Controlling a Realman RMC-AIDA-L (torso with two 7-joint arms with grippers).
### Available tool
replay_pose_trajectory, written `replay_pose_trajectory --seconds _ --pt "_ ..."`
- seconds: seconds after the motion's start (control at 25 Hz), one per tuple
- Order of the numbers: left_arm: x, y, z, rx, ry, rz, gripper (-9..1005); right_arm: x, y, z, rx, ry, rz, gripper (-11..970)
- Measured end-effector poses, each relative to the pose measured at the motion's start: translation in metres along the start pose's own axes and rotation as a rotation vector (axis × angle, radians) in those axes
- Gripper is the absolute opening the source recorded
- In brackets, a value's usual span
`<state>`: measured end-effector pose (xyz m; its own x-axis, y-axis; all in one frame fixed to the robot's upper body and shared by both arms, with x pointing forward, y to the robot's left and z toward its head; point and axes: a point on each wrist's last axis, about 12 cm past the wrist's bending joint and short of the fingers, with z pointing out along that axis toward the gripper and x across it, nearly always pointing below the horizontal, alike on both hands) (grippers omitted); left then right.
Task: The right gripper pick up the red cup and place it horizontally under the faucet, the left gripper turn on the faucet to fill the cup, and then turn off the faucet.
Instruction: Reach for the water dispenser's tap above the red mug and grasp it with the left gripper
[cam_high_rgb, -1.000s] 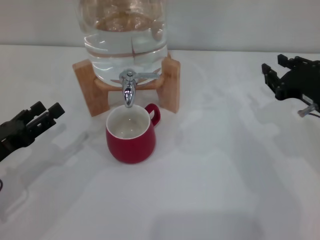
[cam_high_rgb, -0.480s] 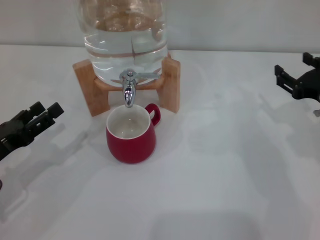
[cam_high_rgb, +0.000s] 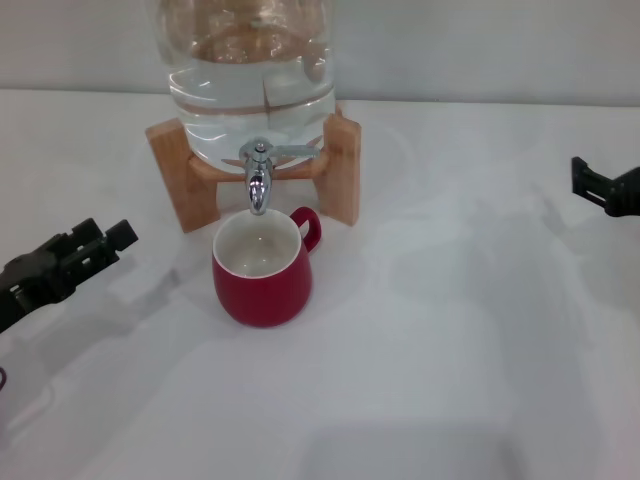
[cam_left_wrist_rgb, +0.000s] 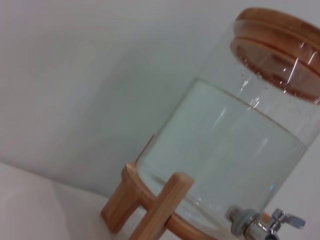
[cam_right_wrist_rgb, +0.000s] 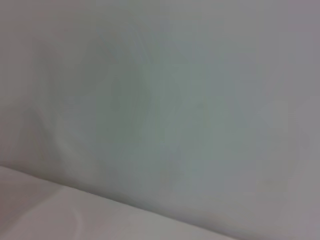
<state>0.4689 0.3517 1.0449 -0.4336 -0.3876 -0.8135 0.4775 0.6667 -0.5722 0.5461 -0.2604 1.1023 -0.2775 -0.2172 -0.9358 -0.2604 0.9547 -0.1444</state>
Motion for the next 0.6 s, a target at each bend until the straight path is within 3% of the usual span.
replay_pose_trajectory --seconds 0.24,0.6 --pt "-0.007 -0.001 -0.003 0.001 0.052 0.02 891 -0.008 0.005 -0.001 0.066 0.074 0.014 872" --pt "-0.011 0.0 -0.004 -0.012 0.04 0.022 891 -0.012 0.021 -0.002 -0.027 0.018 -0.026 873"
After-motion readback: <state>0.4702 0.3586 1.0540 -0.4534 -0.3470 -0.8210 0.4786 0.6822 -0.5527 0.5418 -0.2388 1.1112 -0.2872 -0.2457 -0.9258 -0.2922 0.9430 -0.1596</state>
